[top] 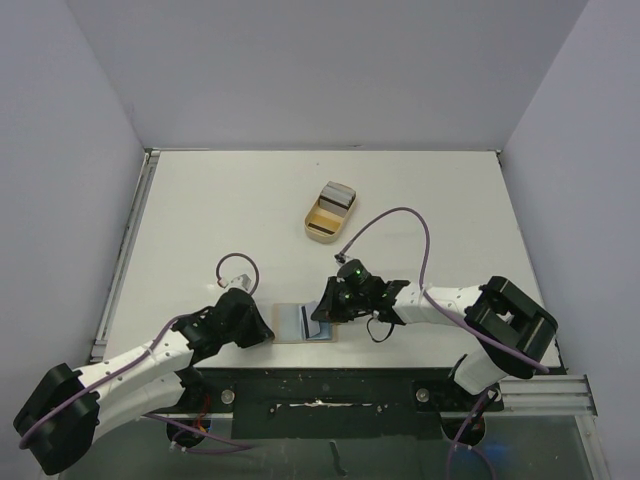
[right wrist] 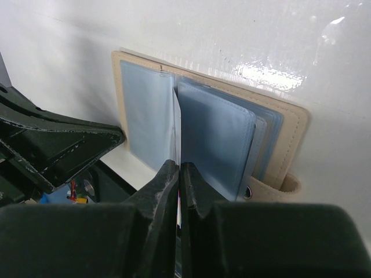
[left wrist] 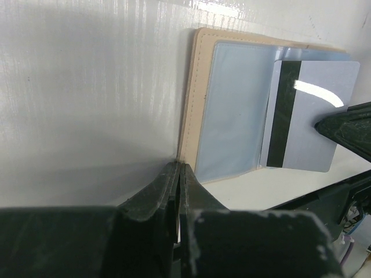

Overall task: Put the credit cards into the card holder
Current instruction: Insert the credit card into the card holder.

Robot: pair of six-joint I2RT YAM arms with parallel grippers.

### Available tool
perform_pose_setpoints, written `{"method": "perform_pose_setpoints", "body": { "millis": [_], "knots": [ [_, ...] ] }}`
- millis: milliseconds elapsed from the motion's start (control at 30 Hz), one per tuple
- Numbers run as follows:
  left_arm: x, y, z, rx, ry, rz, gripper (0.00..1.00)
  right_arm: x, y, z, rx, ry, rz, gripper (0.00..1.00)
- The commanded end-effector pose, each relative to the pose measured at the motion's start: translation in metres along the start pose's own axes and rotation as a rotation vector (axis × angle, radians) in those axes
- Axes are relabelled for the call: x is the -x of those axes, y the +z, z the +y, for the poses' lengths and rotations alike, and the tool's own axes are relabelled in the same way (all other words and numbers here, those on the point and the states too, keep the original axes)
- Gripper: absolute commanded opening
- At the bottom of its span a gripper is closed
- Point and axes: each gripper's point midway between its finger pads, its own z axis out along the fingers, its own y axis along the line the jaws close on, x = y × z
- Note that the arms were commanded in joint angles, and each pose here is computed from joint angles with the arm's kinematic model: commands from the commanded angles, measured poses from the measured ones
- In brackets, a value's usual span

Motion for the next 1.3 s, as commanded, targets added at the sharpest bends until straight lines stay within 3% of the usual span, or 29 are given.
{"method": "perform_pose_setpoints", "body": {
  "millis": [0,500,1267],
  "knots": [
    [0.007,-0.001,-0.013,-0.058,-0.013,-0.029,0.0,0.009,-0.005,0.011,0.036,-0.008,-0.055,0.03],
    [0.007,-0.001,-0.014,-0.067,-0.015,-0.03,0.0,0.001,0.006,0.009,0.082,-0.014,-0.019,0.11],
    [0.002,0.0,-0.014,-0.09,-0.036,-0.019,0.0,-0.001,0.015,0.009,0.128,-0.008,-0.032,0.06]
  ]
}}
